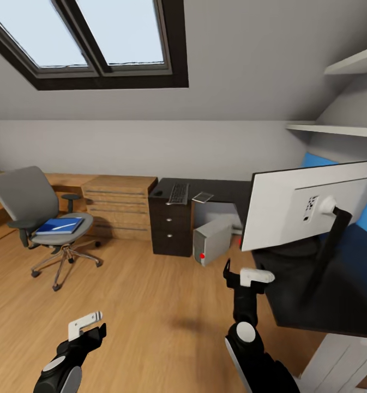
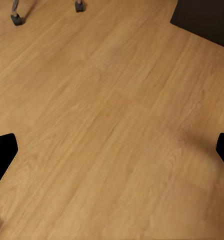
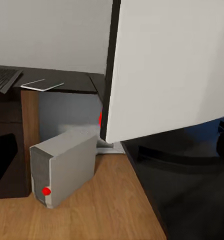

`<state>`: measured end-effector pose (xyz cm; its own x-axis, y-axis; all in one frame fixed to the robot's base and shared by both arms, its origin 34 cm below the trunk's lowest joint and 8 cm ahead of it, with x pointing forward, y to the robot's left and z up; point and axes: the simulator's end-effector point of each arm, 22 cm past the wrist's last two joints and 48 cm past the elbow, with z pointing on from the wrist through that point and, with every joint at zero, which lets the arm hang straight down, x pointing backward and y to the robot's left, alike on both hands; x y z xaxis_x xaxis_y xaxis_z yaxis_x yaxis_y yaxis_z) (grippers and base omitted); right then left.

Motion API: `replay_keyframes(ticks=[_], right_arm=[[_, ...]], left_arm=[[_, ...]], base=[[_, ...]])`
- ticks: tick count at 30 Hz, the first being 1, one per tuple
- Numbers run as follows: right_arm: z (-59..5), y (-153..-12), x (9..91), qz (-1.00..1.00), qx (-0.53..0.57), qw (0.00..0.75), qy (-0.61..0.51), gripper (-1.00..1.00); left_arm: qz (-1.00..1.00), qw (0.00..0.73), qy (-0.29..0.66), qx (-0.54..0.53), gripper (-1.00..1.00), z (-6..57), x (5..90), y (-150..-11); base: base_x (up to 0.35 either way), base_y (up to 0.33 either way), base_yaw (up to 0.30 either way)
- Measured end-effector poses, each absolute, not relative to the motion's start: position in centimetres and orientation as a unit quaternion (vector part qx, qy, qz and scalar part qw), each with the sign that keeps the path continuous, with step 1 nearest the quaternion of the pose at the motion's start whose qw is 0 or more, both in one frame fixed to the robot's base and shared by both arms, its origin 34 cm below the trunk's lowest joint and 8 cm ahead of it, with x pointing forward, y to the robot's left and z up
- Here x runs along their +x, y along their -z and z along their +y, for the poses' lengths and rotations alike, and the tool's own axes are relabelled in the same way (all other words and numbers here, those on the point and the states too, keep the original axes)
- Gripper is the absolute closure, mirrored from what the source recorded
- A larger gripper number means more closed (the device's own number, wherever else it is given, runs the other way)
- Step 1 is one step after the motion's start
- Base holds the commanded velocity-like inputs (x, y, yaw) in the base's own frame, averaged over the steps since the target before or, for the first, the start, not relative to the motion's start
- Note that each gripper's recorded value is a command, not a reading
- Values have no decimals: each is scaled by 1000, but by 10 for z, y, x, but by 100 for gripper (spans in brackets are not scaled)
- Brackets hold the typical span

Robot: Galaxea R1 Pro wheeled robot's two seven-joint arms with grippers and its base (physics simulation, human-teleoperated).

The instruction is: In the bedroom, organize the workspace by keeping the computer under the desk, ensuring the monitor is on the desk, placing the keyboard on the desk next to the monitor, placing the mouse on the desk next to the keyboard, moving the folder from the swivel chair onto the desk next to the mouse, stacking the notebook on top of the folder with the pen on top of the notebook, and positioning the swivel chair next to the desk.

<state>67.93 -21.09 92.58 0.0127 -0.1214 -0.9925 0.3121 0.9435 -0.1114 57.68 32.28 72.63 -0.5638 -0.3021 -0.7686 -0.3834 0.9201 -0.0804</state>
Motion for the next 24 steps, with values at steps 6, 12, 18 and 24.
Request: replay_keyframes(ticks=[6, 12, 18, 24], right_arm=[[-225, -940, 673, 658, 92, 725, 179, -100], [-236, -944, 667, 641, 117, 733, 196, -100], [-240, -947, 664, 632, 127, 738, 201, -100], [-246, -948, 661, 627, 136, 738, 209, -100]], left_arm=[[883, 424, -48, -194, -100, 322, 577, -726], [883, 424, -48, -194, -100, 322, 577, -726], [883, 424, -47, -195, -100, 322, 577, -726], [883, 425, -47, -195, -100, 322, 577, -726]], base=[[269, 197, 0], [192, 97, 0], [48, 23, 0], [59, 6, 0]])
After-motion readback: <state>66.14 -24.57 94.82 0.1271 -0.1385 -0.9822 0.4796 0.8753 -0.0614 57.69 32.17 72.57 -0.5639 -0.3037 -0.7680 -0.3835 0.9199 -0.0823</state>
